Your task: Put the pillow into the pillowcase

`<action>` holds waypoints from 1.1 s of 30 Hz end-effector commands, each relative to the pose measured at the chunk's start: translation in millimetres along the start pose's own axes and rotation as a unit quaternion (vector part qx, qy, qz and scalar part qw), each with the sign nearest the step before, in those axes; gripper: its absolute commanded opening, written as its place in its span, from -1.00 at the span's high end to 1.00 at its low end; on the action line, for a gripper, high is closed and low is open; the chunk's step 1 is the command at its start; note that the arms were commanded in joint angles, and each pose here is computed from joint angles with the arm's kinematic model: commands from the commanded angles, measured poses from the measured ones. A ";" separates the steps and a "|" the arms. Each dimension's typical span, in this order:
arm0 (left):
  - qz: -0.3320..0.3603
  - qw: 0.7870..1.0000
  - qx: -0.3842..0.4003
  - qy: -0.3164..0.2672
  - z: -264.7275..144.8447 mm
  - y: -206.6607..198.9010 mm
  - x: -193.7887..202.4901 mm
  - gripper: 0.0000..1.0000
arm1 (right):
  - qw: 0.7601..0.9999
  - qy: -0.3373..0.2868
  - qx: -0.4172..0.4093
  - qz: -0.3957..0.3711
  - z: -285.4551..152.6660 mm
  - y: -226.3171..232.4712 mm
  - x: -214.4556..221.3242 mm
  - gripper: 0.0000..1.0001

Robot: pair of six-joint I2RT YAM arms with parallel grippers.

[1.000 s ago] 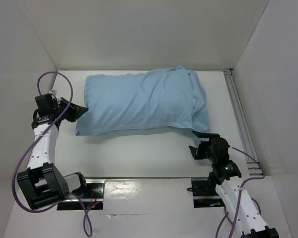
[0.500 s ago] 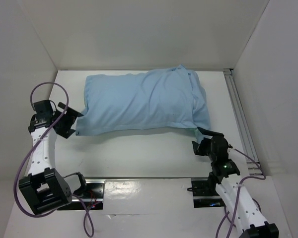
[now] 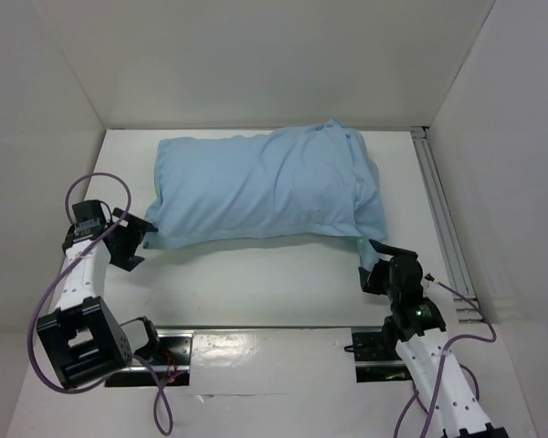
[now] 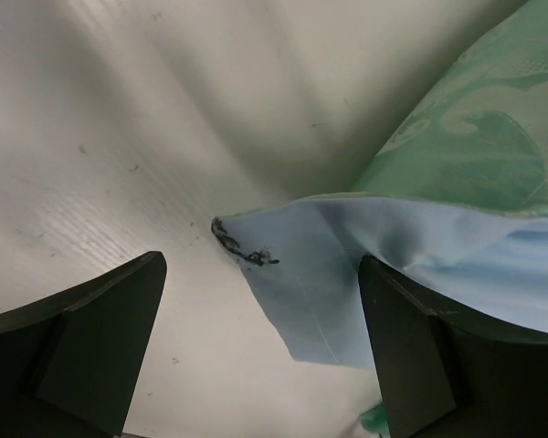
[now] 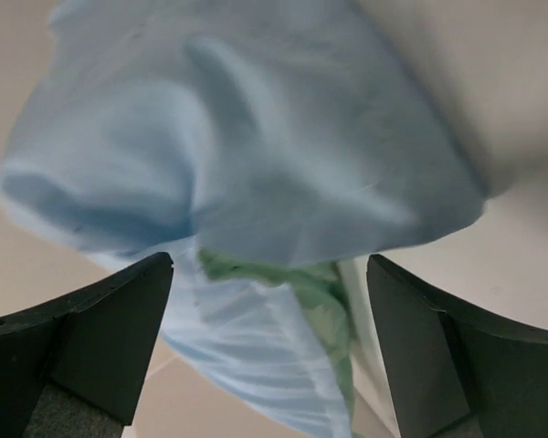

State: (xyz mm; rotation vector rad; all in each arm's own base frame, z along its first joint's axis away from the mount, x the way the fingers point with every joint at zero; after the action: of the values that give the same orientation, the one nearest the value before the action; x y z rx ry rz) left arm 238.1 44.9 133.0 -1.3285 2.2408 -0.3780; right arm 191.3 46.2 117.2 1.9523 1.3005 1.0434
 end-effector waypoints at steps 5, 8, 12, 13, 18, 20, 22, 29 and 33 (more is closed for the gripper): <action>-0.024 0.986 0.163 0.033 16.1 -44.0 -5.4 -1.00 | 1.000 0.018 -0.016 0.001 34.1 5.0 11.1 -0.89; -0.019 0.981 0.189 0.052 18.5 -49.1 -2.4 -0.54 | 1.000 0.014 -0.007 0.000 44.5 3.0 12.0 -0.76; -0.008 0.976 0.209 0.060 15.1 -53.8 -0.6 1.00 | 0.999 -0.014 -0.029 -0.027 48.2 16.2 9.0 -0.09; -0.006 0.975 0.216 0.048 10.0 -57.4 -7.0 1.00 | 0.999 -0.027 -0.036 -0.026 47.2 23.9 8.1 0.38; -0.019 0.977 0.212 0.027 -14.5 -69.1 -24.6 1.00 | 0.990 -0.091 -0.064 -0.092 39.0 58.6 -9.4 1.00; -0.024 0.975 0.220 0.025 -23.2 -73.8 -25.2 1.00 | 0.984 -0.107 -0.085 -0.118 29.5 88.3 -8.1 1.00; -0.033 0.971 0.235 0.027 -32.1 -80.7 -26.2 1.00 | 0.970 -0.133 -0.114 -0.169 18.5 126.0 -7.7 1.00; -0.016 0.951 0.309 -0.030 -86.6 -128.2 -60.4 1.00 | 0.911 -0.181 -0.210 -0.307 -16.6 264.8 28.5 1.00; 0.029 0.917 0.389 -0.088 -151.1 -171.4 -92.4 1.00 | 0.870 -0.174 -0.293 -0.357 -53.5 341.8 59.9 1.00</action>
State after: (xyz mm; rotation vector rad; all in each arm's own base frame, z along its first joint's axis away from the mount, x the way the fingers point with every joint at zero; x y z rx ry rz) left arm 312.5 34.8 286.5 -1.0280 1.8513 -0.9509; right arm 327.5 -4.9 343.9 1.2119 1.3369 0.6360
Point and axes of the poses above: each gripper's point midway between its finger pads, its own z axis out along the fingers, its own y axis along the line the jaws close on, x = y × z, the point moved 4 cm from there along -z, back along the fingers, and after that the axes turned 6 degrees about z, right-handed, at the moved point
